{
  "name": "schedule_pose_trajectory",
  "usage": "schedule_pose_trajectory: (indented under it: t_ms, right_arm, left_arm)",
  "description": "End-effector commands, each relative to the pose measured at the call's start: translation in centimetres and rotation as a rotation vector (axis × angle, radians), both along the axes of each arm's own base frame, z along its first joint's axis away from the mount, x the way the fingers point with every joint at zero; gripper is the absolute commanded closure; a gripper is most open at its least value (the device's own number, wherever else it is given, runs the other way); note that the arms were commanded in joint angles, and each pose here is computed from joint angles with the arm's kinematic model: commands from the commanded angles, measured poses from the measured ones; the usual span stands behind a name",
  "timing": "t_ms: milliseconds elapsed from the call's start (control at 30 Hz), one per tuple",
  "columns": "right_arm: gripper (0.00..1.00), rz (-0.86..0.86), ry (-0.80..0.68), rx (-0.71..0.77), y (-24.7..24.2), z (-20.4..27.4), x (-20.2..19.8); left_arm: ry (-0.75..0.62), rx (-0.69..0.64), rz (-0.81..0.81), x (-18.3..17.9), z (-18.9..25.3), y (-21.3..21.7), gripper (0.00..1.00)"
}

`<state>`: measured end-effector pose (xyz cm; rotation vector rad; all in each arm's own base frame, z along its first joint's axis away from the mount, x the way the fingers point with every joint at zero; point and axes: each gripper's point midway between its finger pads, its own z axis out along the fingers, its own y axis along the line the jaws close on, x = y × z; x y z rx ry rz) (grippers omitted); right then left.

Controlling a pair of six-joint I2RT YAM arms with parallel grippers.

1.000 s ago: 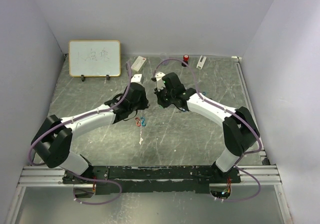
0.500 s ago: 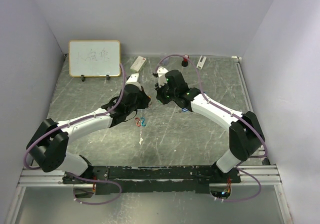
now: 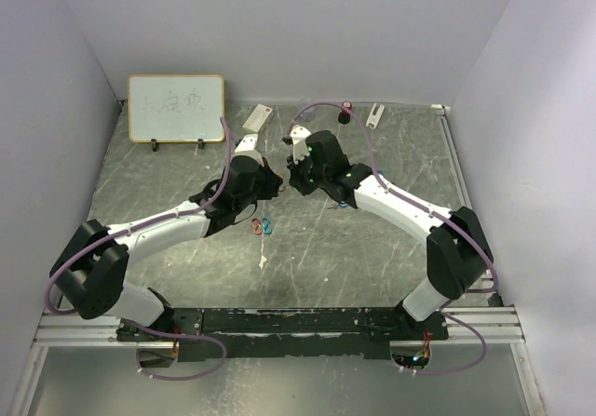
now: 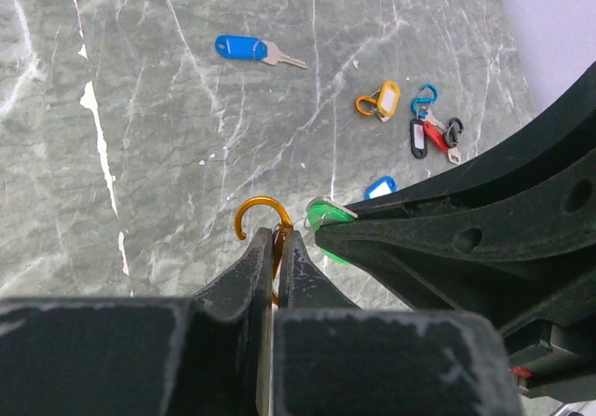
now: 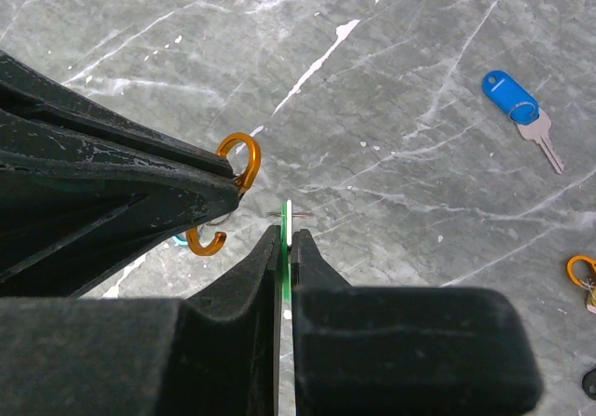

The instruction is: Put the keys on the keyring

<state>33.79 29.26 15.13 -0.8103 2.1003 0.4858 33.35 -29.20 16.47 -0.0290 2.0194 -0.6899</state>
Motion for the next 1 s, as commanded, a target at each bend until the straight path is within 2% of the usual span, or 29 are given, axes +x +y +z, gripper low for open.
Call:
schedule_pose_trajectory:
  t_ms: [0, 967]
  right_arm:
    - [1.0, 0.008, -0.031, 0.027, 0.45, 1.22, -0.11]
    - [1.0, 0.022, -0.042, 0.026, 0.97, 1.61, -0.56]
  left_arm:
    - [-0.017, -0.033, 0.001, 0.37, 0.35, -0.46, 0.93]
    - [-0.025, -0.022, 0.02, 0.86, 0.03, -0.41, 0.93]
